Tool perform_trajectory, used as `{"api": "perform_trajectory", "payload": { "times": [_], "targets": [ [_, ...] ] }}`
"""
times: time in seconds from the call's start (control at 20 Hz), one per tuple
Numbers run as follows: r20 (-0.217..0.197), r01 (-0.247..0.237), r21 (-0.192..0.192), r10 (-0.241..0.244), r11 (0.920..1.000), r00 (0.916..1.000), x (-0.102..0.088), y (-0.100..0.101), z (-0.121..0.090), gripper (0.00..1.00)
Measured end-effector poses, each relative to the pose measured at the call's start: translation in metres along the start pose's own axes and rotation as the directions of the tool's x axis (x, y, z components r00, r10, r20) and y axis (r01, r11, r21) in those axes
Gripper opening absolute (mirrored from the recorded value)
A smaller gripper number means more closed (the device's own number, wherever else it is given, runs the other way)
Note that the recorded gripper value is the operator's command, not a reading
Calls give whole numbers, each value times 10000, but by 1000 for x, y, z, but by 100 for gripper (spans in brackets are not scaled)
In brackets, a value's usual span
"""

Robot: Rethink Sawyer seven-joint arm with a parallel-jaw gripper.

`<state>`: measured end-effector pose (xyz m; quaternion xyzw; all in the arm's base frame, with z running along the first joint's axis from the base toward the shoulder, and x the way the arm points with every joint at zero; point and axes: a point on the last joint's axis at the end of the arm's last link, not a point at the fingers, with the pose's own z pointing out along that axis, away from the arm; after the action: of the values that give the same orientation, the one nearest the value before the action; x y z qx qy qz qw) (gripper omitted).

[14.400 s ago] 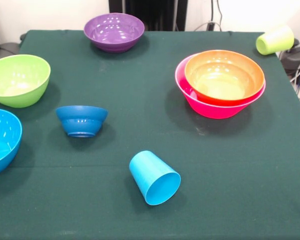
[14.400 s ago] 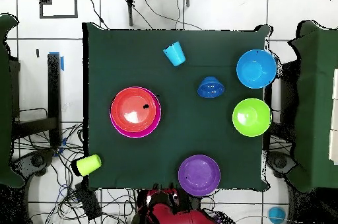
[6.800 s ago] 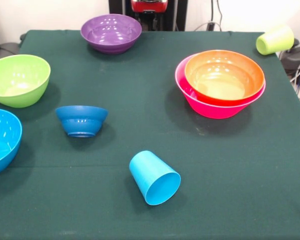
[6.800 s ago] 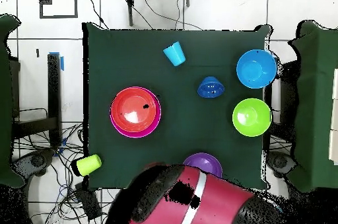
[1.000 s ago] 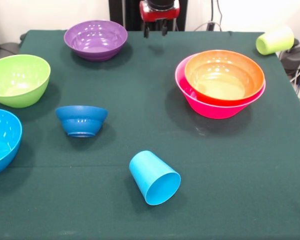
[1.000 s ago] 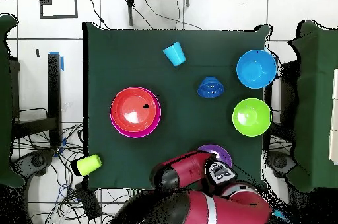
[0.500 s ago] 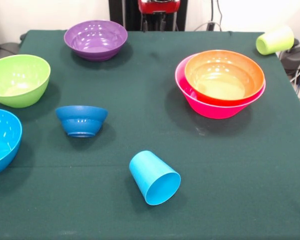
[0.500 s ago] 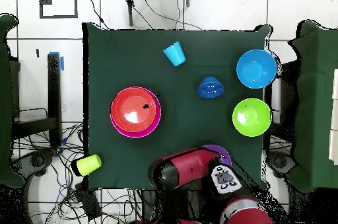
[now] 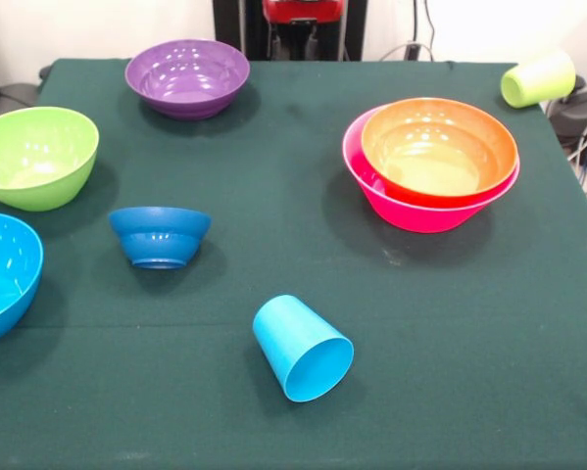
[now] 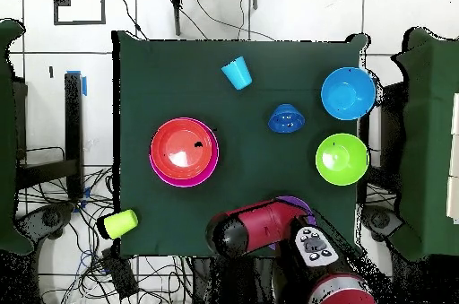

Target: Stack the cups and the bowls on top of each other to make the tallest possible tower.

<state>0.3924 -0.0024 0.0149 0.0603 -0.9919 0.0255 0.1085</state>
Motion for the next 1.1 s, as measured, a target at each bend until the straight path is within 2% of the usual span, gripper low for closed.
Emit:
{"api": "perform_trajectory", "payload": {
  "times": [0.35, 0.6, 0.95, 1.1],
  "targets": [
    [-48, -448, -167, 448, 9989, 9990, 2, -17, 4, 100],
    [-139, -809, -424, 804, 9958, 9967, -1, -31, 17, 100],
    [-149, -1057, -653, 1050, 9923, 9944, -9, -45, 33, 100],
    [-101, -1002, -717, 997, 9924, 9950, -12, -48, 38, 100]
  ]
}}
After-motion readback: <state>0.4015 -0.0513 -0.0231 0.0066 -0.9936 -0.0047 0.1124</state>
